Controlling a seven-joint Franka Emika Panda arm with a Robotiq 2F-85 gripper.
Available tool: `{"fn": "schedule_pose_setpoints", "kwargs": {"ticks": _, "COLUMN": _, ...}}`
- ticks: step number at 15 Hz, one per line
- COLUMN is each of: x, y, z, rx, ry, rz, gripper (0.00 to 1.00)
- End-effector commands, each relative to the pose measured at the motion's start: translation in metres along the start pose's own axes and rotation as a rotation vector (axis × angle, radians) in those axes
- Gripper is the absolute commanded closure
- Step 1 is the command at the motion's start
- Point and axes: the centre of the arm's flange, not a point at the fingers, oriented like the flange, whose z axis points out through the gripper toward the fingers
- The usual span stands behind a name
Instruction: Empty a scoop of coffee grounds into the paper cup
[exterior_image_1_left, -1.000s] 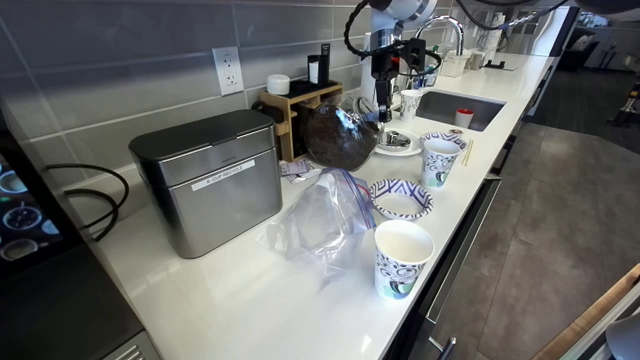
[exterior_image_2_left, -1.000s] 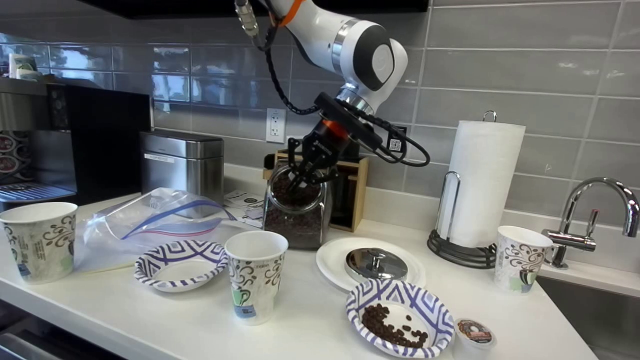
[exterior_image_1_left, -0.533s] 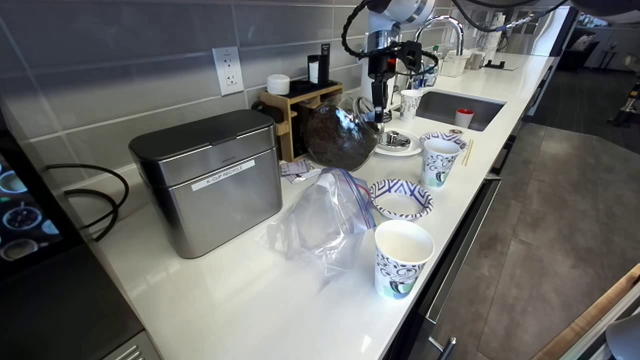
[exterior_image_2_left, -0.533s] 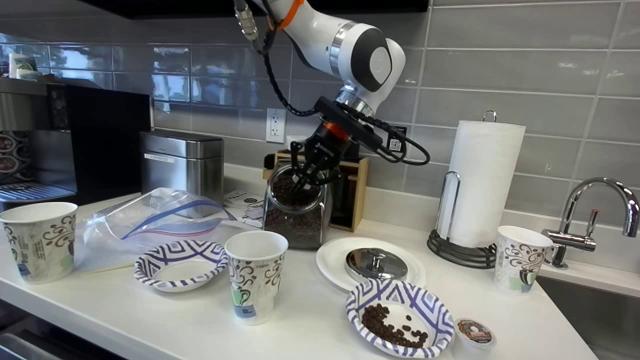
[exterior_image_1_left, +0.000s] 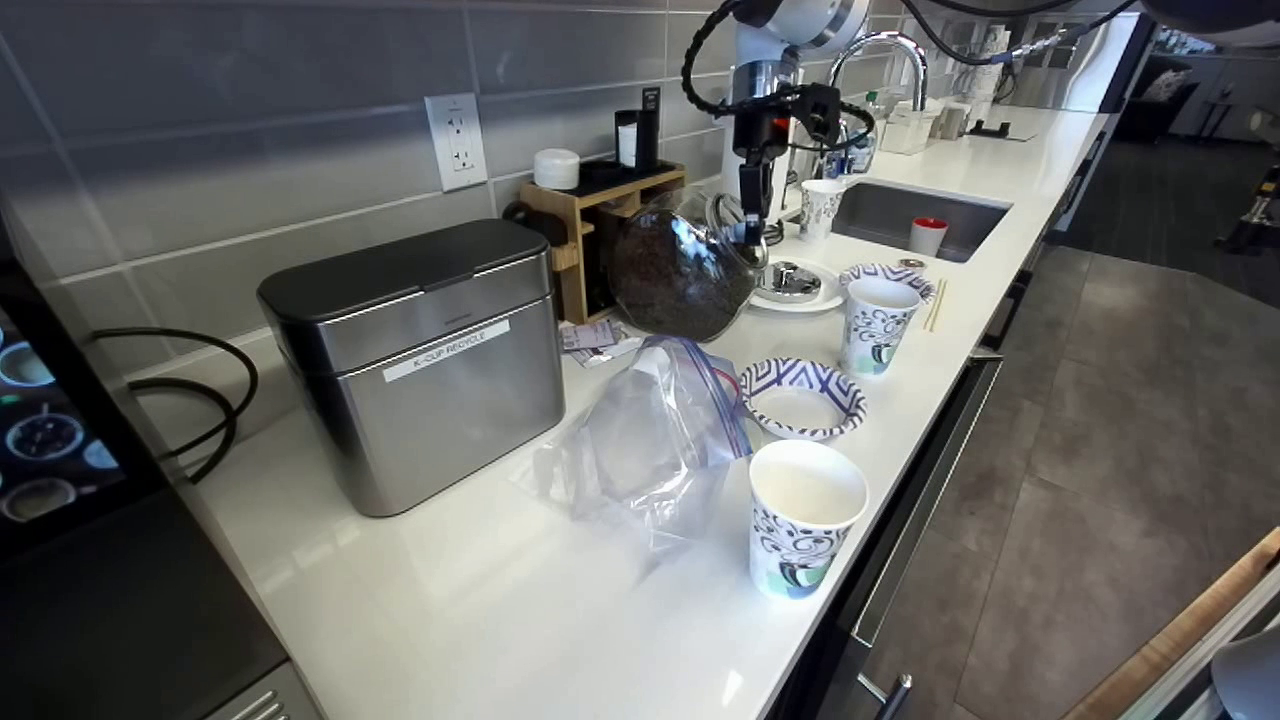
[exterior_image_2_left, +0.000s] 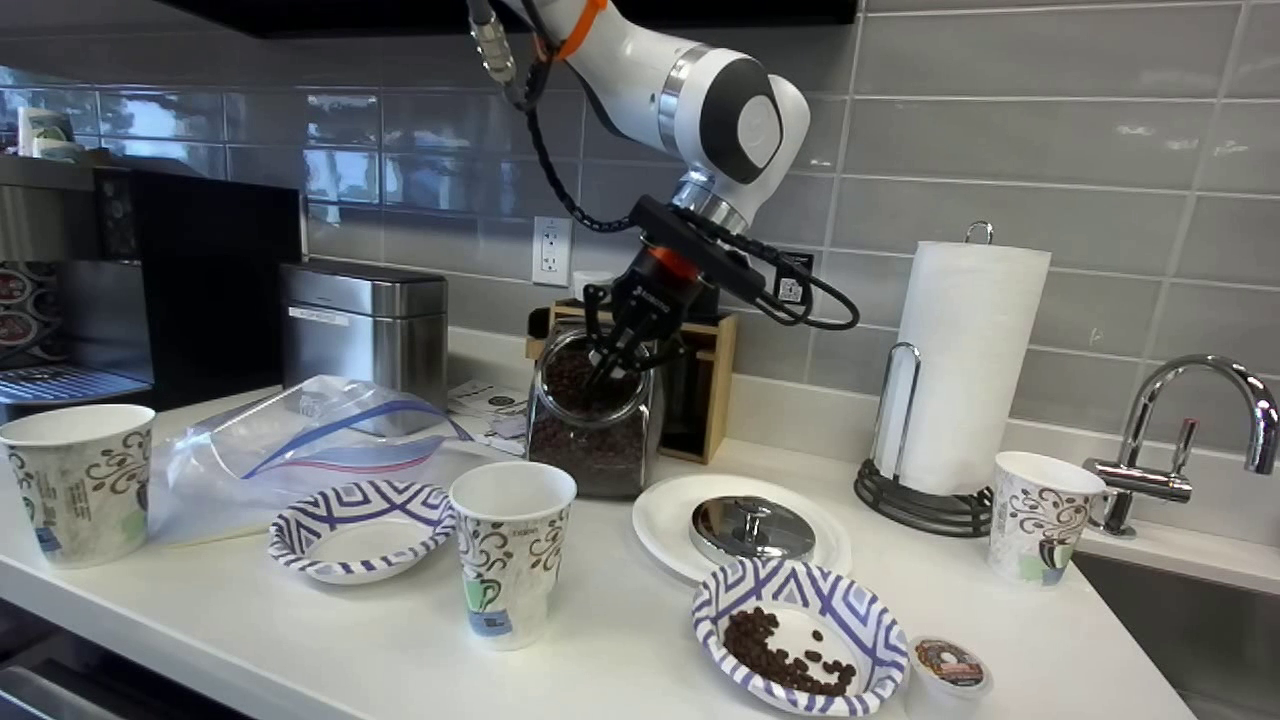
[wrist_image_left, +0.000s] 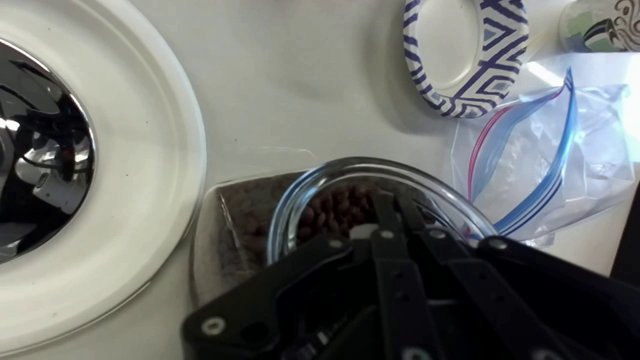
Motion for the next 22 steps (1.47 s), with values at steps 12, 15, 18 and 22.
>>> {"fn": "schedule_pose_setpoints", "kwargs": {"ticks": 12, "x": -0.003, "y": -0.009, "z": -0.001, "rx": -0.021, "ry": -0.006, "rz": -0.014, "gripper": 0.97}}
{"fn": "schedule_pose_setpoints", "kwargs": {"ticks": 15, "x": -0.006, "y": -0.010, "z": -0.001, "rx": -0.023, "ry": -0.038, "rz": -0.004, "gripper": 1.00}}
{"fn": "schedule_pose_setpoints", "kwargs": {"ticks": 18, "x": -0.015, "y": -0.013, "z": -0.002, "rx": -0.024, "ry": -0.066, "rz": 0.009, "gripper": 1.00}}
{"fn": "schedule_pose_setpoints", "kwargs": {"ticks": 22, "x": -0.026, "y": -0.019, "z": -0.005, "rx": -0.029, "ry": -0.068, "rz": 0.007, "gripper": 1.00}}
